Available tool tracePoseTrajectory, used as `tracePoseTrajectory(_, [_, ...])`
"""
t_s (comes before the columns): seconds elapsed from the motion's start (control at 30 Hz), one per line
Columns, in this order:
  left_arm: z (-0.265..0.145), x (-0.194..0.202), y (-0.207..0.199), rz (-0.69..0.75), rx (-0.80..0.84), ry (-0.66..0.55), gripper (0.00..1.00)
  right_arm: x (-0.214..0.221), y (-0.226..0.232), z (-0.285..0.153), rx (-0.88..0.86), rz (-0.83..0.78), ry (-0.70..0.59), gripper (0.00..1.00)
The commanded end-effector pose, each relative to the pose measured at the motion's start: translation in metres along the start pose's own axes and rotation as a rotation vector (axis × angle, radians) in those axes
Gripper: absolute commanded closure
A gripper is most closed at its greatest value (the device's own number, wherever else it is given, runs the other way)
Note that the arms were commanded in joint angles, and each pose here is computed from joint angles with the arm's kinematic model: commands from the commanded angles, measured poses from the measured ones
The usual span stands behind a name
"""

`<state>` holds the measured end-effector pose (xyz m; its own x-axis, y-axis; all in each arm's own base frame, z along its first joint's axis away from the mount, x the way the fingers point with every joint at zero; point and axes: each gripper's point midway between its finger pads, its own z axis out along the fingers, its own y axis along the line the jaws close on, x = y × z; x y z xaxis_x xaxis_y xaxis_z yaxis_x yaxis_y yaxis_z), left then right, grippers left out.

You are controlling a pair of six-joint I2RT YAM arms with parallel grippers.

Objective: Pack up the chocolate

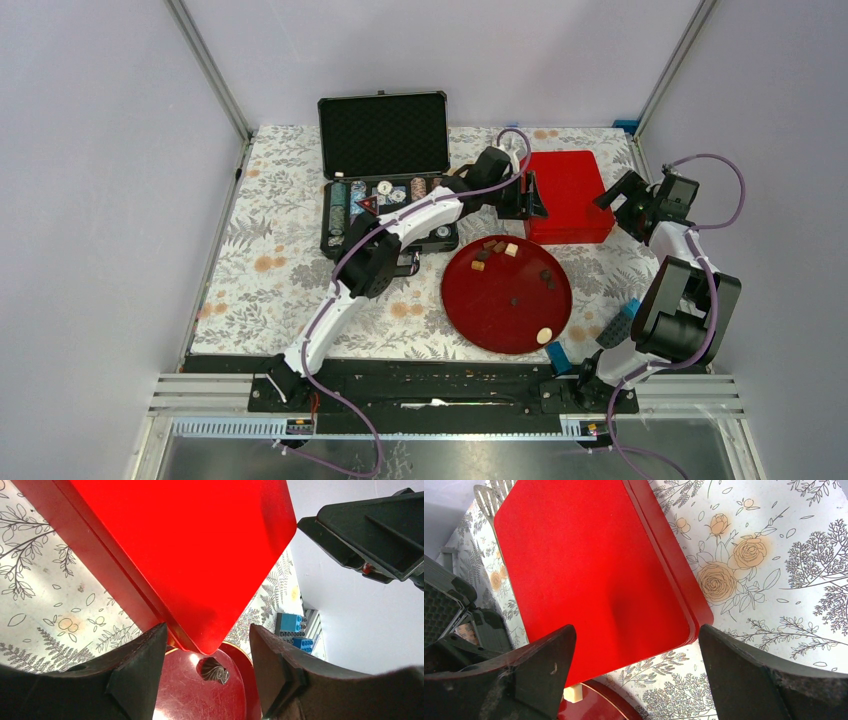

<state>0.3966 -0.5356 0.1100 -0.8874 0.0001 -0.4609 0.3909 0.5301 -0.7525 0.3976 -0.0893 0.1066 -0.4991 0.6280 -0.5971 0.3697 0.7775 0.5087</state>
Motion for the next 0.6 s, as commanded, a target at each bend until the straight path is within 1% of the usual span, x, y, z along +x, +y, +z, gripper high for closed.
tracePoseTrajectory(0.0, [-0.023, -0.023, -0.039, 0.065, 0.058, -0.056, 0.37, -0.012, 0.007, -0.005, -0.006, -0.028, -0.035, 0.0])
tracePoseTrajectory(0.13, [-0.031, -0.021, -0.041, 0.071, 0.046, -0.058, 0.36, -0.011, 0.008, -0.004, -0.014, -0.025, -0.031, 0.0])
tracePoseTrajectory(0.3, [-0.046, -0.027, -0.055, 0.101, 0.06, -0.073, 0.35, -0.014, 0.014, -0.007, -0.032, -0.035, -0.041, 0.0])
tracePoseTrajectory(0.5, [-0.073, -0.047, -0.078, 0.128, 0.09, -0.122, 0.35, -0.024, 0.034, -0.014, 0.019, -0.147, -0.055, 0.0])
tracePoseTrajectory(0.57, [-0.085, -0.056, -0.084, 0.144, 0.089, -0.152, 0.35, -0.024, 0.044, -0.015, 0.037, -0.191, -0.035, 0.0])
